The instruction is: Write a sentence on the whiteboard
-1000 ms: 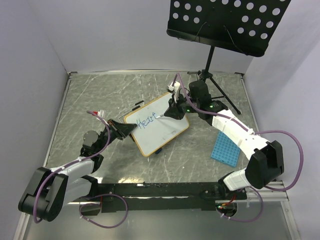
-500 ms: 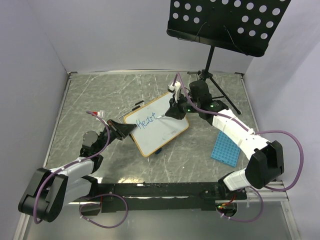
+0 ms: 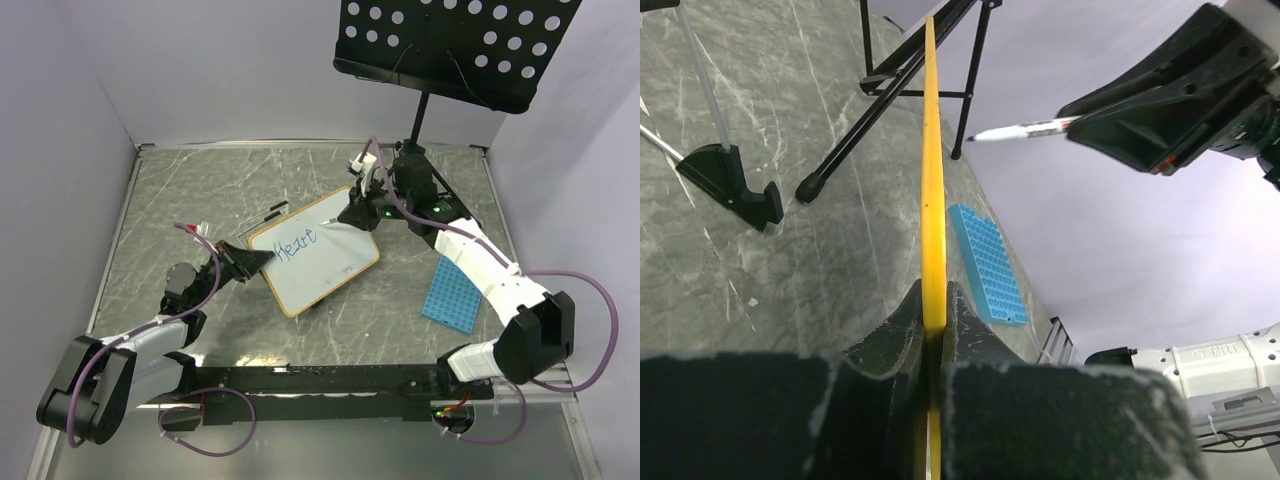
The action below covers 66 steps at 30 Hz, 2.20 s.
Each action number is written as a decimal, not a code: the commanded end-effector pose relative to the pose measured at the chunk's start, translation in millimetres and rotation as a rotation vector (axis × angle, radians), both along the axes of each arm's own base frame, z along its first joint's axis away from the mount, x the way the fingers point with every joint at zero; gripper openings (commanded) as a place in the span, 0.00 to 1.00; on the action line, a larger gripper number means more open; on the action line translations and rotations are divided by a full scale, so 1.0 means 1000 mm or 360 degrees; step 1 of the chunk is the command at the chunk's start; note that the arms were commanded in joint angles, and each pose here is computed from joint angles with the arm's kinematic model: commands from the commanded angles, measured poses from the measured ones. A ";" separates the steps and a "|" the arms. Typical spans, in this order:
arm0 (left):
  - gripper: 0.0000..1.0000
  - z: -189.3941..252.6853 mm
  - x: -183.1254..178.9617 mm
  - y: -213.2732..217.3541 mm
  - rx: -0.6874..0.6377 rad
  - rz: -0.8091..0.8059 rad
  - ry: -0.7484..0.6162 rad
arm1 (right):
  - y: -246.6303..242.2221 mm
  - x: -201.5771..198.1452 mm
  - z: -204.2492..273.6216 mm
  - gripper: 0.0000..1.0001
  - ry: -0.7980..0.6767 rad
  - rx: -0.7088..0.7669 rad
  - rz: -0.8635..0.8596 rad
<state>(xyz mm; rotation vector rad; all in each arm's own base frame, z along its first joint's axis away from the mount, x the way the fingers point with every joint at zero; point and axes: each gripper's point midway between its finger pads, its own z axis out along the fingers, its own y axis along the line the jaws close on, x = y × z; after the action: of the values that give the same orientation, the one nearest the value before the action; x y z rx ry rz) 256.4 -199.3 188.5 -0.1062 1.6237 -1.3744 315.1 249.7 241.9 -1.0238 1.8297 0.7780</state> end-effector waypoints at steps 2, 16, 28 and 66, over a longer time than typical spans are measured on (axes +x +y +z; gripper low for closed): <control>0.01 0.041 -0.005 -0.001 -0.0090 -0.0039 -0.0259 | -0.004 -0.009 0.043 0.00 -0.0163 0.0137 0.0036; 0.01 0.042 -0.009 -0.006 -0.0079 -0.0099 -0.0273 | -0.012 -0.021 0.037 0.00 -0.0181 0.0175 0.0104; 0.01 0.042 -0.011 -0.005 -0.0087 -0.0100 -0.0273 | -0.013 -0.023 0.036 0.00 -0.0196 0.0184 0.0125; 0.01 0.048 -0.018 -0.007 -0.0083 -0.0148 -0.0297 | -0.024 -0.013 0.052 0.00 -0.0345 0.0122 0.0170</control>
<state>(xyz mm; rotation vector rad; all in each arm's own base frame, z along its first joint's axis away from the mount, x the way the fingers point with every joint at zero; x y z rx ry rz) 243.1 -206.1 192.0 -0.0285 1.6308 -1.4260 299.4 224.6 264.1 -1.0968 1.6684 0.7924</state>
